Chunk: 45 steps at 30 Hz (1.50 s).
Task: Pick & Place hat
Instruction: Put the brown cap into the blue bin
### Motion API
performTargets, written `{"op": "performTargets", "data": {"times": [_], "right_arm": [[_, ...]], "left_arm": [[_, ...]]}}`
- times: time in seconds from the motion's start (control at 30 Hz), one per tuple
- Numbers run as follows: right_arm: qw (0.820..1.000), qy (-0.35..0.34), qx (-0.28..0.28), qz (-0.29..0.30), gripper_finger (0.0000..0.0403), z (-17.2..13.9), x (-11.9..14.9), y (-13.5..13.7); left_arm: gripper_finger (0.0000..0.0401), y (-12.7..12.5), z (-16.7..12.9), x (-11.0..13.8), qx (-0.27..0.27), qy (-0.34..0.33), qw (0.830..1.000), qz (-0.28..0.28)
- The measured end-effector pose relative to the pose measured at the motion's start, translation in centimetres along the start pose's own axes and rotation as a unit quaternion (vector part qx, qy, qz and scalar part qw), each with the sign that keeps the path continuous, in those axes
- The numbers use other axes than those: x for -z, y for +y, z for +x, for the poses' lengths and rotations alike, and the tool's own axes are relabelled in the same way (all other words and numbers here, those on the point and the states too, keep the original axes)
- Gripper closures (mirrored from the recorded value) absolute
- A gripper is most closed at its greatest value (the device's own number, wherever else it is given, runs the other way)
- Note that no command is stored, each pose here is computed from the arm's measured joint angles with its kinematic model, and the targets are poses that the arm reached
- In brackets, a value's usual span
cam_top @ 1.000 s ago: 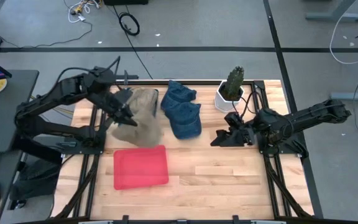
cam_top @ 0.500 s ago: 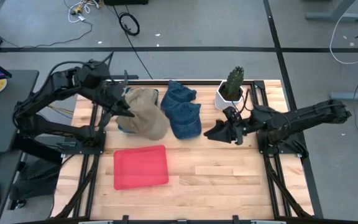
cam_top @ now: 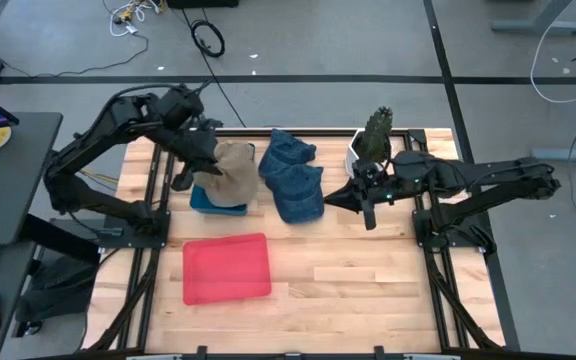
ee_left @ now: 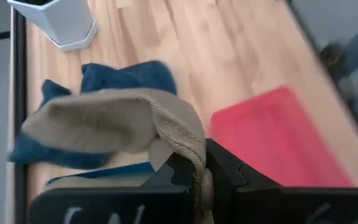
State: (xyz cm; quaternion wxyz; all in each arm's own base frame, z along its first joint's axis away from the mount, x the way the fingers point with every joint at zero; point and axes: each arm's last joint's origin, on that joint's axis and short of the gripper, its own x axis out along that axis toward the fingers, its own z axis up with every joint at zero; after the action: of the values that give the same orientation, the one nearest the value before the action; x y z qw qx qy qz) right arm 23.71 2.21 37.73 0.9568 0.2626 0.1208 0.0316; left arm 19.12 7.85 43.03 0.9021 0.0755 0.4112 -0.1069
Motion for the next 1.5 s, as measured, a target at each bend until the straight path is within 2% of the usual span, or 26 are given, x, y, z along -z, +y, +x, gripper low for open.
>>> {"op": "performTargets", "data": {"times": [0.13, 0.27, 0.6, 0.83, 1.17, 1.5], "right_arm": [[0.999, 0.027, 0.02, 0.013, 0.0384, 0.8, 0.6, -0.7], [0.998, 0.047, 0.032, 0.015, 0.0397, 1.4, 1.1, -1.0], [0.998, 0.056, 0.037, 0.017, 0.04, 2.2, 1.4, -1.3], [0.998, 0.049, 0.033, 0.017, 0.0401, 2.2, 1.3, -1.2], [0.998, 0.049, 0.034, 0.026, 0.0402, 2.2, 1.3, -1.2], [0.998, 0.05, 0.034, 0.026, 0.0403, 2.2, 1.3, -1.2]], "left_arm": [[0.038, 0.9, 1.0, 0.7, -0.003, 0.072, 0.996, 0.046], [0.038, 1.4, 1.7, 1.7, 0.022, 0.149, 0.987, 0.051], [0.038, 2.0, 2.4, 2.3, 0.021, 0.169, 0.984, 0.052], [0.038, 2.1, 3.5, 3.2, 0.027, 0.206, 0.976, 0.063], [0.038, 3.1, 4.7, 5.3, 0.038, 0.235, 0.971, 0.024], [0.038, 3.7, 7.7, 6.6, 0.049, 0.208, 0.977, 0.023]]}}
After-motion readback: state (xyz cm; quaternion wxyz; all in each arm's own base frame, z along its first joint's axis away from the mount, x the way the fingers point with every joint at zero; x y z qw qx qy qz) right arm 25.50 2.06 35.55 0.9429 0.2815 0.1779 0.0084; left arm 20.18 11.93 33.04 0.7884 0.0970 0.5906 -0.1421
